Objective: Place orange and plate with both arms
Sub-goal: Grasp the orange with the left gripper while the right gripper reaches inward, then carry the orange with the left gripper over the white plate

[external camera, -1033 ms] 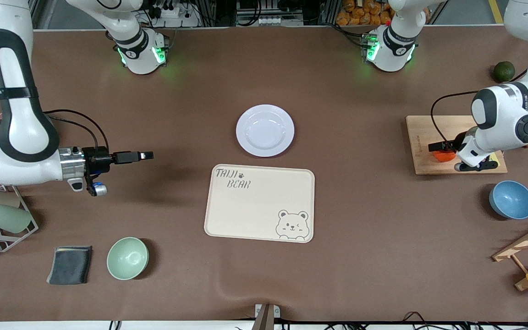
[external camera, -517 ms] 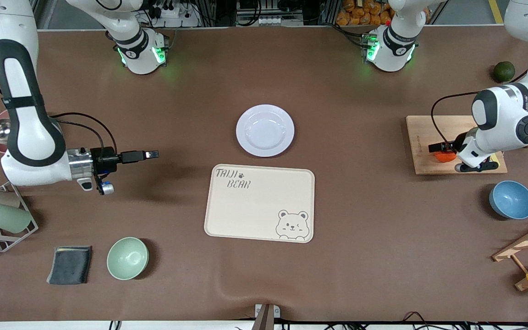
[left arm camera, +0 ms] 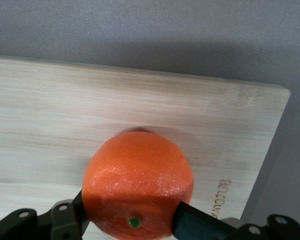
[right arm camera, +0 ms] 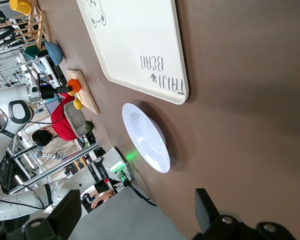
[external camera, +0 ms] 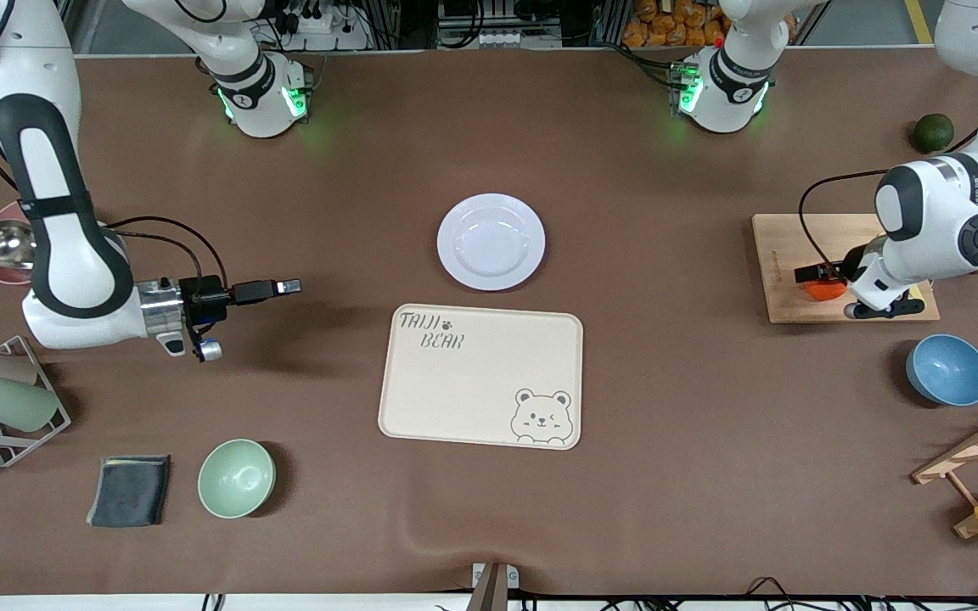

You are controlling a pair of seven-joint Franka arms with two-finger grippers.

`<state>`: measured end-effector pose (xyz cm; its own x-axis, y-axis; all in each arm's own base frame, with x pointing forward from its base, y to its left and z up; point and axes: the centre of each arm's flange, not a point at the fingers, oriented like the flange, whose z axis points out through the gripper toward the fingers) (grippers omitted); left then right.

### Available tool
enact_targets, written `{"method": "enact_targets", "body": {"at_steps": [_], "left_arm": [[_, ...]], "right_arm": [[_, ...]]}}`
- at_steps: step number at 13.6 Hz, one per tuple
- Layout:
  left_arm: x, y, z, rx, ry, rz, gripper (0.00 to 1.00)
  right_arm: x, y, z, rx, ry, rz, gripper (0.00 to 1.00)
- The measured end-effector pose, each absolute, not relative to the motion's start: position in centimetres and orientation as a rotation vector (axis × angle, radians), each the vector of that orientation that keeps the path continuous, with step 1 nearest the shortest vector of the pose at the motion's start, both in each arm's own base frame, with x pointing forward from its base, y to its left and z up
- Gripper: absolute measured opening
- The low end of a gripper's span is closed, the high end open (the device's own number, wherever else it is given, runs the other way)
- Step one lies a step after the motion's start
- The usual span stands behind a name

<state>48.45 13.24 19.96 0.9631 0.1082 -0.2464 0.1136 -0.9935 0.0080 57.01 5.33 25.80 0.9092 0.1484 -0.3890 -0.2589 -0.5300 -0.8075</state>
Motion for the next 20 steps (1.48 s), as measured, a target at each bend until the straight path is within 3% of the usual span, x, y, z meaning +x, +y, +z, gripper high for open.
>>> {"method": "enact_targets", "body": {"at_steps": [3, 8, 13, 20], "left_arm": [[48.9, 12.2, 20.6, 3.040, 0.193, -0.458, 0.71], [53.1, 7.2, 26.3, 2.952, 0.171, -0.543, 0.71], [55.6, -7.0, 31.1, 2.953, 0.243, -0.519, 0.71], [53.3, -25.1, 35.0, 2.955, 0.423, -0.495, 0.71]], "right_arm": [[57.0, 5.4, 25.8, -2.066, 0.075, 0.511, 1.00], [56.6, 5.7, 25.2, -2.034, 0.062, 0.494, 1.00], [56.1, 5.7, 23.4, -2.018, 0.051, 0.495, 1.00], [55.5, 7.7, 22.3, -1.997, 0.040, 0.480, 1.00]]}}
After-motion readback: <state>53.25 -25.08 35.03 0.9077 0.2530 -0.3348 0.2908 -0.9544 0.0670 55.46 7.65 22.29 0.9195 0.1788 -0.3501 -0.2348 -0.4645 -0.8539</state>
